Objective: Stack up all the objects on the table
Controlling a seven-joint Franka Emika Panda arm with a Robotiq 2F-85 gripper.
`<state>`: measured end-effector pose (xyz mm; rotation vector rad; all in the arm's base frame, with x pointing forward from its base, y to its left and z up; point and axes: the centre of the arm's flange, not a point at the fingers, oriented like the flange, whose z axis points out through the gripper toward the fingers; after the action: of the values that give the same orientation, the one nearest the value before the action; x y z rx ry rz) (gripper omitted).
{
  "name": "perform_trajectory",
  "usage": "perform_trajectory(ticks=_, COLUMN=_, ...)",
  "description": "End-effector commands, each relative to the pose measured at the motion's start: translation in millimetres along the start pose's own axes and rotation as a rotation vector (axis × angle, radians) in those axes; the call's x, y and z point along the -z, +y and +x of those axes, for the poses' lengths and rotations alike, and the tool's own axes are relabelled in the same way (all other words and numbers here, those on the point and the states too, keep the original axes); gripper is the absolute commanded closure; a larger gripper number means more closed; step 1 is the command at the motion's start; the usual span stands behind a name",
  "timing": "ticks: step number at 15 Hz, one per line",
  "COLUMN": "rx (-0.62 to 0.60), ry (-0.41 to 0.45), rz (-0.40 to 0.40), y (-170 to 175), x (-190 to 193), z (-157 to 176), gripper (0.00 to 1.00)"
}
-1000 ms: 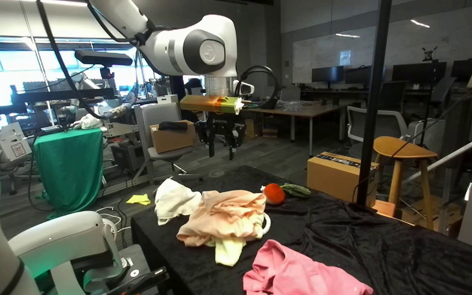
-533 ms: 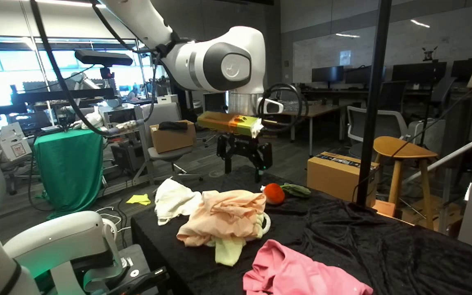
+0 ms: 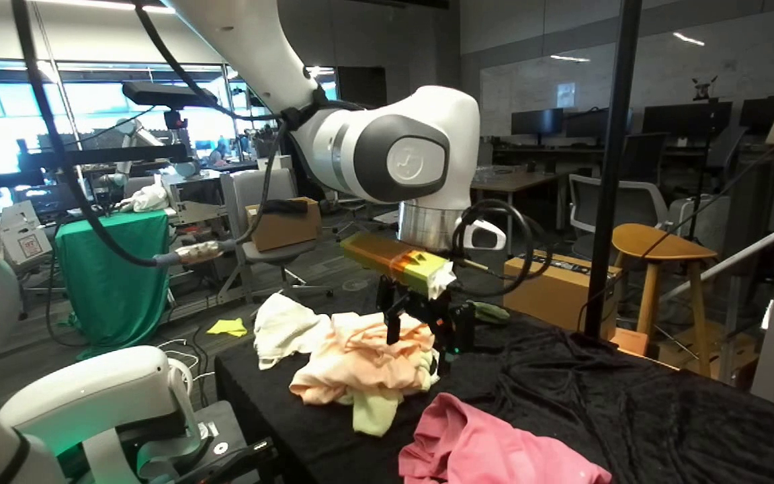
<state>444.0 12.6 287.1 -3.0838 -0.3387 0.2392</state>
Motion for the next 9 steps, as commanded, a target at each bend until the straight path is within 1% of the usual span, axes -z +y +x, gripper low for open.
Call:
perform_trajectory(ticks=1, rx=-0.085, ry=0.001, rz=-0.053, y=18, x=-28, z=-13, gripper=0.0)
perform_trajectory(ticks=4, rx=-0.172, ry=0.028, rz=-0.111, y=30, x=-54, z=-13, gripper=0.0)
perform_trajectory(ticks=9, rx=-0.339, ry=0.132, rz=-0.235, y=39, x=-91, z=-13, gripper=0.0)
